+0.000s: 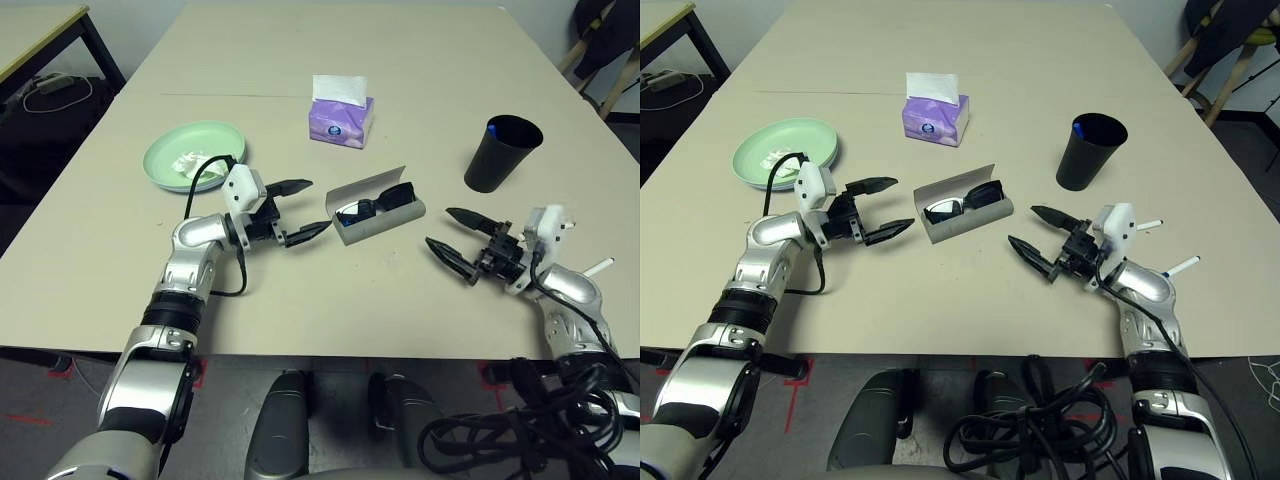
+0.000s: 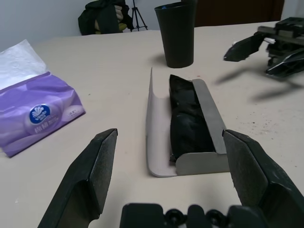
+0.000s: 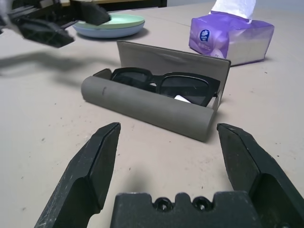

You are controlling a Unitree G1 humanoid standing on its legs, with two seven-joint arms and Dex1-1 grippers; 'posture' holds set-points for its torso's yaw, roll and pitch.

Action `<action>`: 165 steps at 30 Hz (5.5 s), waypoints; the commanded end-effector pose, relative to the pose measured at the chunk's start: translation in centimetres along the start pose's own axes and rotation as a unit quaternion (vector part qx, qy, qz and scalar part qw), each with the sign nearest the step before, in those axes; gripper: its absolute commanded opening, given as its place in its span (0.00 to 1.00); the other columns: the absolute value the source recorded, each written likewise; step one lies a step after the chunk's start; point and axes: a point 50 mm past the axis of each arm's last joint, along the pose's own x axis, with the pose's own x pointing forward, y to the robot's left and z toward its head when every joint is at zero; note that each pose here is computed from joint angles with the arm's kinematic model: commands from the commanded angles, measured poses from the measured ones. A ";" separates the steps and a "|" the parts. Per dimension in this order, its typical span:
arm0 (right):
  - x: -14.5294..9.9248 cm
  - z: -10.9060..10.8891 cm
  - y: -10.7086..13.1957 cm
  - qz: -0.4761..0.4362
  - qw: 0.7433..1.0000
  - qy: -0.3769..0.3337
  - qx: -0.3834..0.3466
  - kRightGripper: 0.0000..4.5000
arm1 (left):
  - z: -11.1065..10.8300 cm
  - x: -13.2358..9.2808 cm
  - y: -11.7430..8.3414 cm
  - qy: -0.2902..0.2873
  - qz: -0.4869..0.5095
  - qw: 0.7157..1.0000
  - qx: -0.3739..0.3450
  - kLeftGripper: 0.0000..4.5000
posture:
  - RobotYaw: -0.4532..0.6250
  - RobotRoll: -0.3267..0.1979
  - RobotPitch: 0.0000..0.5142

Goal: Organize and tidy the items on the table.

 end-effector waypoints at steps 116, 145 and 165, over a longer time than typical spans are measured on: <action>-5.1 8.7 -8.7 0.423 0.647 0.508 -0.381 1.00 | 1.0 4.7 -6.0 0.000 -0.156 0.987 -0.049 0.99 | 0.48 0.62 0.37; -5.1 6.3 -8.7 0.434 0.627 0.538 -0.358 0.07 | 1.1 4.3 -6.2 0.003 -0.143 0.989 -0.045 1.00 | 0.50 0.62 0.33; 3.6 11.9 -5.1 0.162 0.981 0.100 -0.048 0.07 | 0.9 3.6 -5.1 0.013 -0.112 0.993 -0.040 1.00 | 0.48 0.62 0.26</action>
